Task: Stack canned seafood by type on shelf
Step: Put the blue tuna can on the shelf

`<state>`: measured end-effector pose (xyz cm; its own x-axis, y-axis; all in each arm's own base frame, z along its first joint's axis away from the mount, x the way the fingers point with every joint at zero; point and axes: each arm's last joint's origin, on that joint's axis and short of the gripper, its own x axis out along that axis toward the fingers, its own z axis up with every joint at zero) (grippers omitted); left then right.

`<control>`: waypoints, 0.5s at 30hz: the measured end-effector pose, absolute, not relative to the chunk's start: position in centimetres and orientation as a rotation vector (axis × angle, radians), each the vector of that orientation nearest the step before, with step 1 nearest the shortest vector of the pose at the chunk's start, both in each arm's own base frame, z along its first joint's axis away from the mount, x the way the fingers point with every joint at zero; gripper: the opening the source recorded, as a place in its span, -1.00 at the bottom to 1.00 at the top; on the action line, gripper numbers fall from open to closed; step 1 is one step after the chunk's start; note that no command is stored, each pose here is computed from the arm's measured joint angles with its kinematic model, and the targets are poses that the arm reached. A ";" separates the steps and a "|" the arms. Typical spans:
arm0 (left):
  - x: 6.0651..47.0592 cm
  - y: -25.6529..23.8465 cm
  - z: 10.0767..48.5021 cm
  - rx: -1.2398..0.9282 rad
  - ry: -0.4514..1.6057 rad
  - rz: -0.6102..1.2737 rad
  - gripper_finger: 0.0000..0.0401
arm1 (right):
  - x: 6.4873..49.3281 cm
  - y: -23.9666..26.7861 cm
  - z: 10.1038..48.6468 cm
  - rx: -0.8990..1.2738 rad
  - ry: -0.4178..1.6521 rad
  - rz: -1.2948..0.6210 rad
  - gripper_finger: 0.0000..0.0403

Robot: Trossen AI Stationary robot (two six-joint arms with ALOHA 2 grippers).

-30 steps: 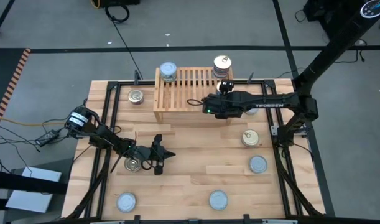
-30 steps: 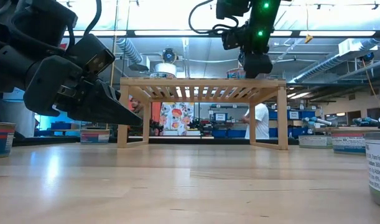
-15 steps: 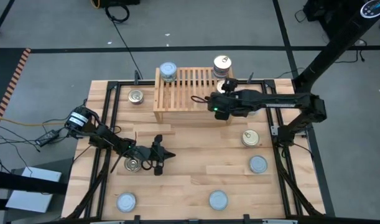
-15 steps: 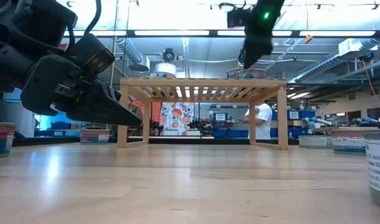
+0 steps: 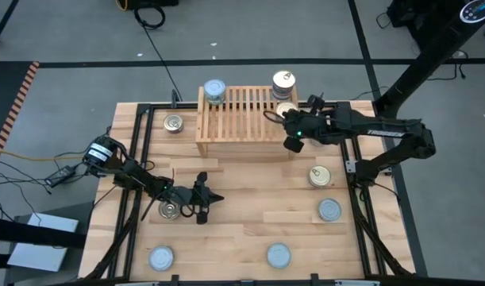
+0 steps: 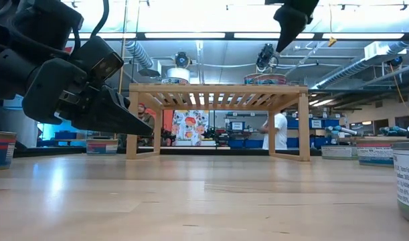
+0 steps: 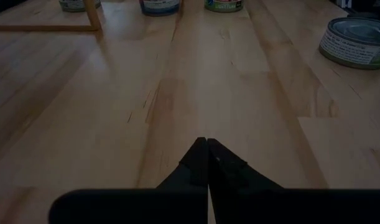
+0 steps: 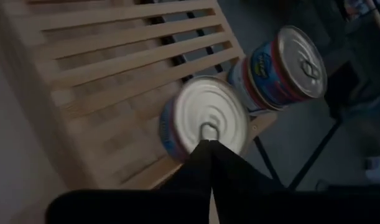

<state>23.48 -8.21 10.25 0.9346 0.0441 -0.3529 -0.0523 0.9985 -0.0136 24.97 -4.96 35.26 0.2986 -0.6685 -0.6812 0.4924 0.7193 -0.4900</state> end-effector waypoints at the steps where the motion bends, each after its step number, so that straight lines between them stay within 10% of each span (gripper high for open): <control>1: 23.5 -8.2 10.3 -0.023 0.360 0.049 -1.00 | 25.0 -5.3 35.3 -0.194 1.001 -0.790 -0.95; 15: 23.5 -8.2 10.2 -0.015 0.364 0.048 -1.00 | 27.0 -11.3 32.6 0.055 1.058 -0.665 -0.95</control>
<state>23.48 -8.21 10.22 0.9335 0.0446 -0.3558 -0.0500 0.9987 -0.0061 26.99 -11.25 32.57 0.3165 -0.4792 -0.8187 0.5297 0.8052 -0.2666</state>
